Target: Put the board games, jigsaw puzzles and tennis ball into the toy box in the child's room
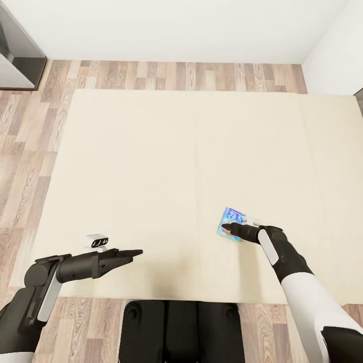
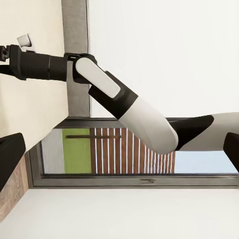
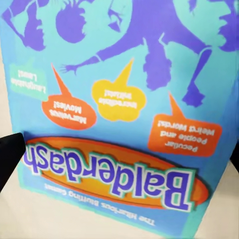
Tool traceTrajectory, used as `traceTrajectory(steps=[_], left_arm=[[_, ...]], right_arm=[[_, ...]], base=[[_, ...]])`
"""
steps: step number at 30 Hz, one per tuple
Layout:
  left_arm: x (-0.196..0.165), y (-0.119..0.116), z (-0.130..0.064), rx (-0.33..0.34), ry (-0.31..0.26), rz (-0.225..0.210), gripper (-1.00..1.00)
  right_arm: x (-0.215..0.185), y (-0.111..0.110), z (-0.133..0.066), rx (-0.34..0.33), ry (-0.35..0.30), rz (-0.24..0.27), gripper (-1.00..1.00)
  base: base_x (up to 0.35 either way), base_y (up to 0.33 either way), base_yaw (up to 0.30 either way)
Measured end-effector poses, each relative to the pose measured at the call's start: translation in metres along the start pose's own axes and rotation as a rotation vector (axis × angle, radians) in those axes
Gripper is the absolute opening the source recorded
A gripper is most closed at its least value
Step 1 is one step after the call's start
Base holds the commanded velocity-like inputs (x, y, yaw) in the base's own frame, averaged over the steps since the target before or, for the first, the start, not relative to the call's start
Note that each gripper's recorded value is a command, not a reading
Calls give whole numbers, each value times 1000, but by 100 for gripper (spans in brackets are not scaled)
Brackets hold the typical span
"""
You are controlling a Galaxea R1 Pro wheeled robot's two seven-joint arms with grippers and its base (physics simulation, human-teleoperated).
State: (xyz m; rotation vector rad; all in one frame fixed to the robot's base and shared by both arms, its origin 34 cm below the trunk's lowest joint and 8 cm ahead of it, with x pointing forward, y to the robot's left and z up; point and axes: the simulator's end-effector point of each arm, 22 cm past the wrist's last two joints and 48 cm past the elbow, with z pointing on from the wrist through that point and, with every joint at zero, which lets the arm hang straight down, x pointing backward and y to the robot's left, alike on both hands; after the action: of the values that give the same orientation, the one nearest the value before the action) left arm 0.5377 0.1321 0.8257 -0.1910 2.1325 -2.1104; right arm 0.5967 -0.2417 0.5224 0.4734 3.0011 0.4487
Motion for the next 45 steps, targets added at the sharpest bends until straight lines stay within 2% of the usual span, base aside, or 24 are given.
traceTrajectory(steps=[14, 45], left_arm=[[0, 0, 0, 0, 0, 0, 100], [0, 0, 0, 0, 0, 0, 100]], right_arm=[[0, 0, 0, 0, -1, -1, 100], [-6, -10, -5, 13, -7, 10, 100]], base=[[0, 99, 0], [0, 2, 0]])
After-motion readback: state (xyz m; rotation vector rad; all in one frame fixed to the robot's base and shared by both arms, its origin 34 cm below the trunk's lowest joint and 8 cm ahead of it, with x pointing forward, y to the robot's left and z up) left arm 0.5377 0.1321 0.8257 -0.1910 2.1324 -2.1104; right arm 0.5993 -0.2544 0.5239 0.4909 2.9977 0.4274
